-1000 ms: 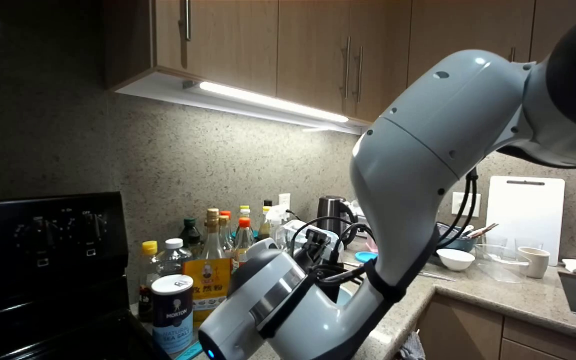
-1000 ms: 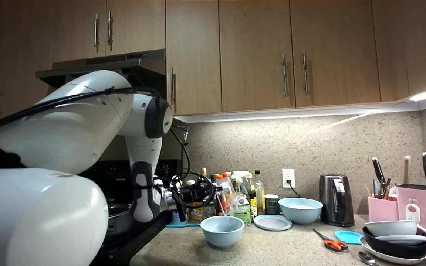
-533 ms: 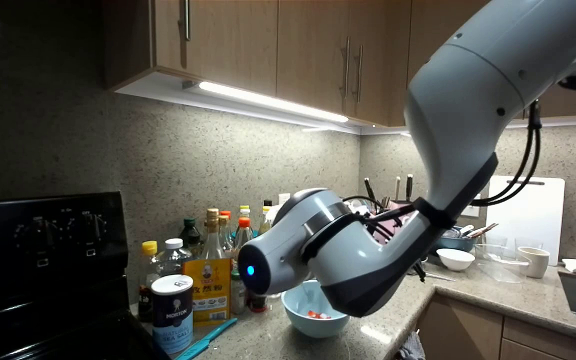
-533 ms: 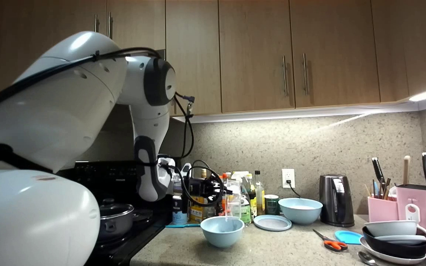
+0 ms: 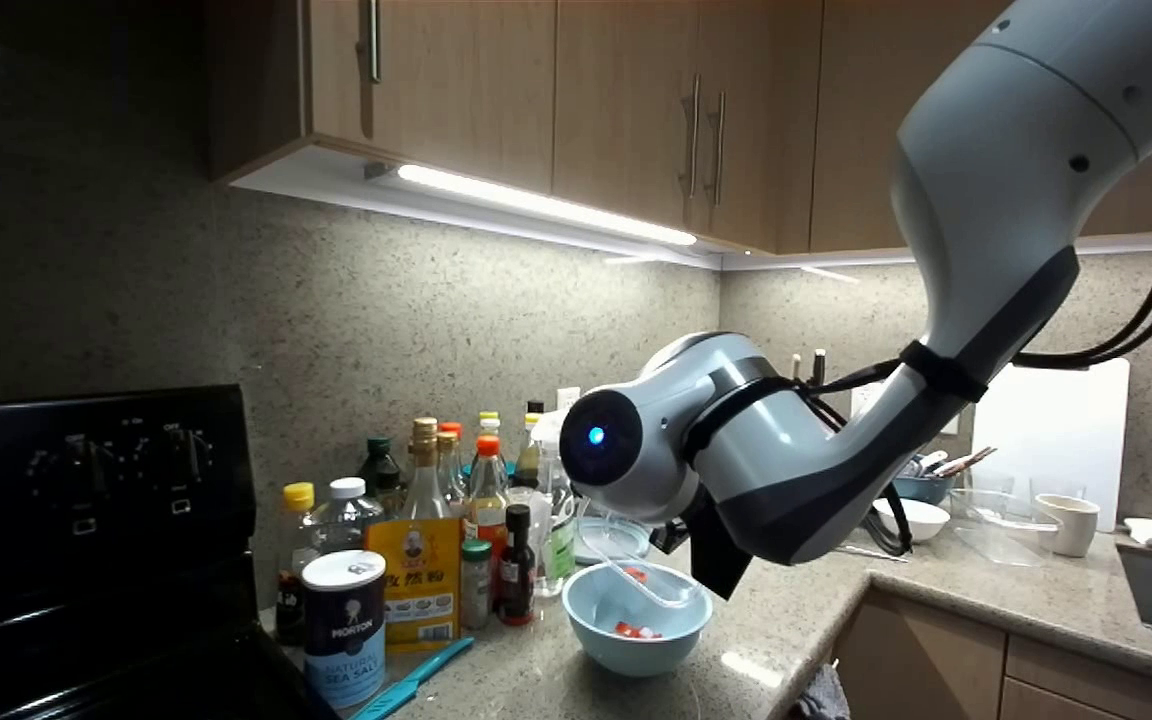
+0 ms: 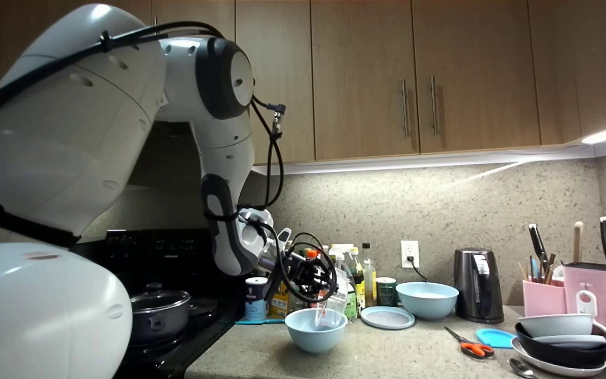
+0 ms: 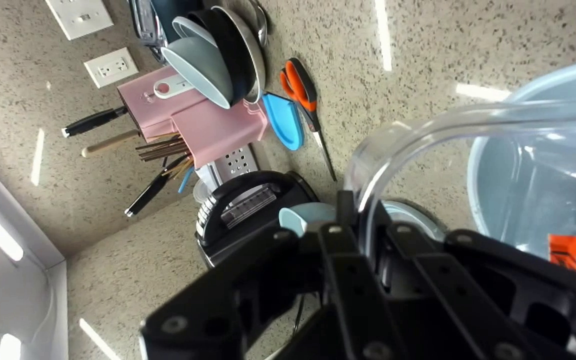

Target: Pour the contents from the clear bowl into the blue bowl

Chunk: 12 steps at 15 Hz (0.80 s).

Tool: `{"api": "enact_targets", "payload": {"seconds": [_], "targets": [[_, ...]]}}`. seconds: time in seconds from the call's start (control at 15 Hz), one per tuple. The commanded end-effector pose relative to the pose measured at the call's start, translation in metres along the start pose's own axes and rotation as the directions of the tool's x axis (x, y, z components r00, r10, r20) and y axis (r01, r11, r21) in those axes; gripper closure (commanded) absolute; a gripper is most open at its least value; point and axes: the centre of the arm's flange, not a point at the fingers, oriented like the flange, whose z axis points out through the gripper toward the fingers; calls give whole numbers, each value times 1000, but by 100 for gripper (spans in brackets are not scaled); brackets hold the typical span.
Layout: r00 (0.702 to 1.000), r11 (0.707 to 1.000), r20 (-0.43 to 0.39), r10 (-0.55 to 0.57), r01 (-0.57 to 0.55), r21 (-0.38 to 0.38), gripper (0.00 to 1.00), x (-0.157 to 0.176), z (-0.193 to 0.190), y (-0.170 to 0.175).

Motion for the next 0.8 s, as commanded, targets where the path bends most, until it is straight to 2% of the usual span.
{"api": "enact_targets", "payload": {"seconds": [0.0, 0.07, 0.2, 0.33, 0.53, 0.73], "targets": [[1000, 1000, 0, -2, 2, -1, 93, 0, 0, -1], [1000, 1000, -2, -6, 6, 1, 97, 0, -2, -4], [998, 988, -48, 39, -45, -145, 97, 0, -3, -11], [994, 970, -97, 47, -68, -234, 97, 2, -4, -20], [986, 921, -159, 48, -106, -376, 97, 6, -11, -43], [975, 855, -219, 23, -133, -501, 97, 11, -13, -73]]}}
